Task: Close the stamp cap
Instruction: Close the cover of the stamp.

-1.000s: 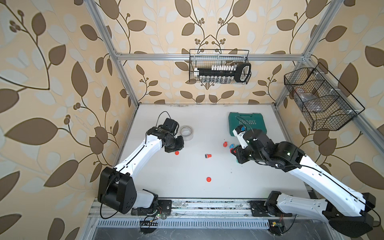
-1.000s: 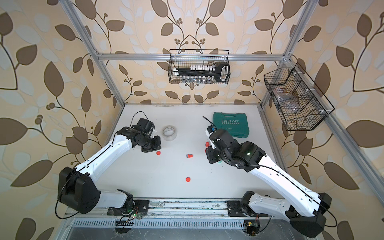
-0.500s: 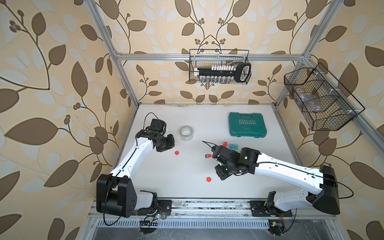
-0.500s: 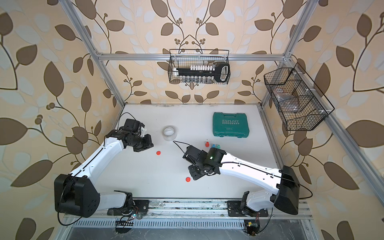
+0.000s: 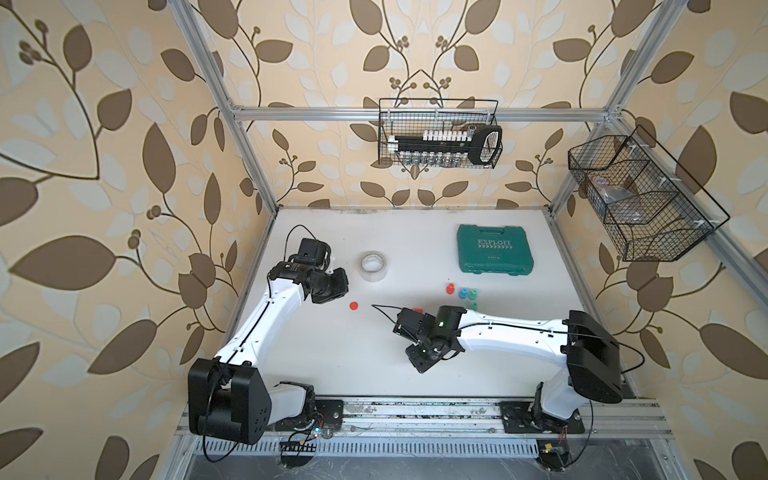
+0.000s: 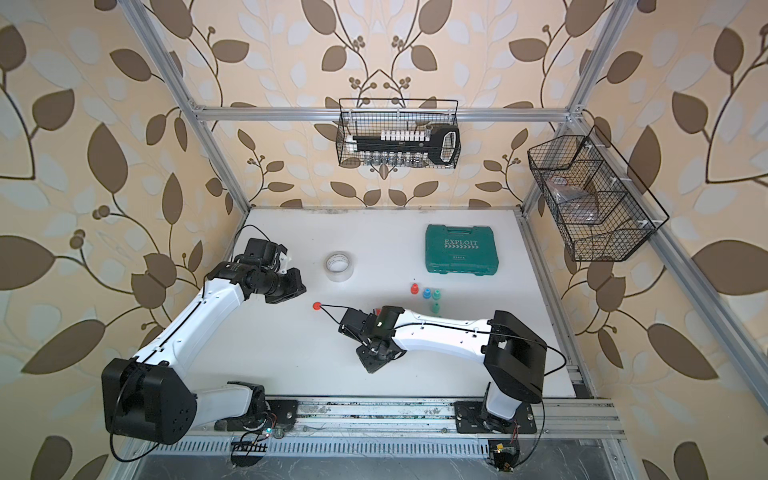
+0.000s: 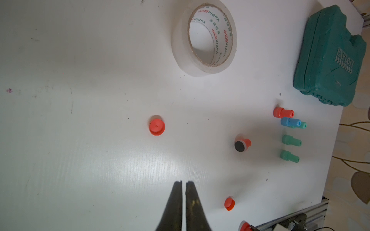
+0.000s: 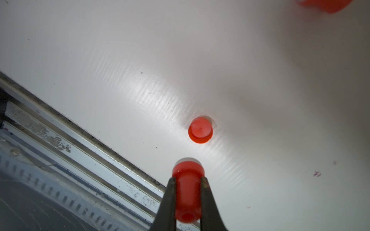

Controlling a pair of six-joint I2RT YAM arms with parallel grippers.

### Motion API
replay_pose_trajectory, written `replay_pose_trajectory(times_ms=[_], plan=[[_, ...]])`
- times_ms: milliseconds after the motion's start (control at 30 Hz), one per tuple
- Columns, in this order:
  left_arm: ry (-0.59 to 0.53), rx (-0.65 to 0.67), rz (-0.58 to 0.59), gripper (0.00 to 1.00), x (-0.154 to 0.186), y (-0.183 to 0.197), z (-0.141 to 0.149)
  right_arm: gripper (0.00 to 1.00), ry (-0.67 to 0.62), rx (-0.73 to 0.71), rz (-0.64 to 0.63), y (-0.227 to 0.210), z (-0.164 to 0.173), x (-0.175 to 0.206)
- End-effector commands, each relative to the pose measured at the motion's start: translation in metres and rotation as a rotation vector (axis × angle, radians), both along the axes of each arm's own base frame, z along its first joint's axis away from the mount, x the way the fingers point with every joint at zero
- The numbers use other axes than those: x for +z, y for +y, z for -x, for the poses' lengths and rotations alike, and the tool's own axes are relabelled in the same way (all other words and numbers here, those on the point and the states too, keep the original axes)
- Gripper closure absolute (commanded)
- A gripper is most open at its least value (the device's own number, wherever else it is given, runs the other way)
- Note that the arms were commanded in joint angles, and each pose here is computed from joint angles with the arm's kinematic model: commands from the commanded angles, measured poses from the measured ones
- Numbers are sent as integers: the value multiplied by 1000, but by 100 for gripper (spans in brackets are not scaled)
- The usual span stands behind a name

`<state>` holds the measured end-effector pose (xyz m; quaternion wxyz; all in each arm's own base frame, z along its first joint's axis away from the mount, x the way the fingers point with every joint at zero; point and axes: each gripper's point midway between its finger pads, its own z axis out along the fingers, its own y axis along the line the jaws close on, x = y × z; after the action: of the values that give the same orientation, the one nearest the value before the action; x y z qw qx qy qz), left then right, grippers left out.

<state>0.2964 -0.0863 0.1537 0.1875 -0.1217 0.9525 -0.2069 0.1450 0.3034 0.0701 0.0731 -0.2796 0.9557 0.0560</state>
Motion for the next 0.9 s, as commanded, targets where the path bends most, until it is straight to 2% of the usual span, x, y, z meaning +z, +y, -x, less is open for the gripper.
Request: replay_pose_trajectory(times_ms=[0, 400, 867], plan=[[-28, -2, -15, 91, 4, 5, 0, 100, -42, 26, 30, 6, -7, 3], [-34, -7, -19, 91, 6, 5, 0, 100, -42, 40, 88, 7, -12, -21], [-28, -13, -15, 92, 4, 4, 0, 100, -36, 37, 95, 5, -18, -28]])
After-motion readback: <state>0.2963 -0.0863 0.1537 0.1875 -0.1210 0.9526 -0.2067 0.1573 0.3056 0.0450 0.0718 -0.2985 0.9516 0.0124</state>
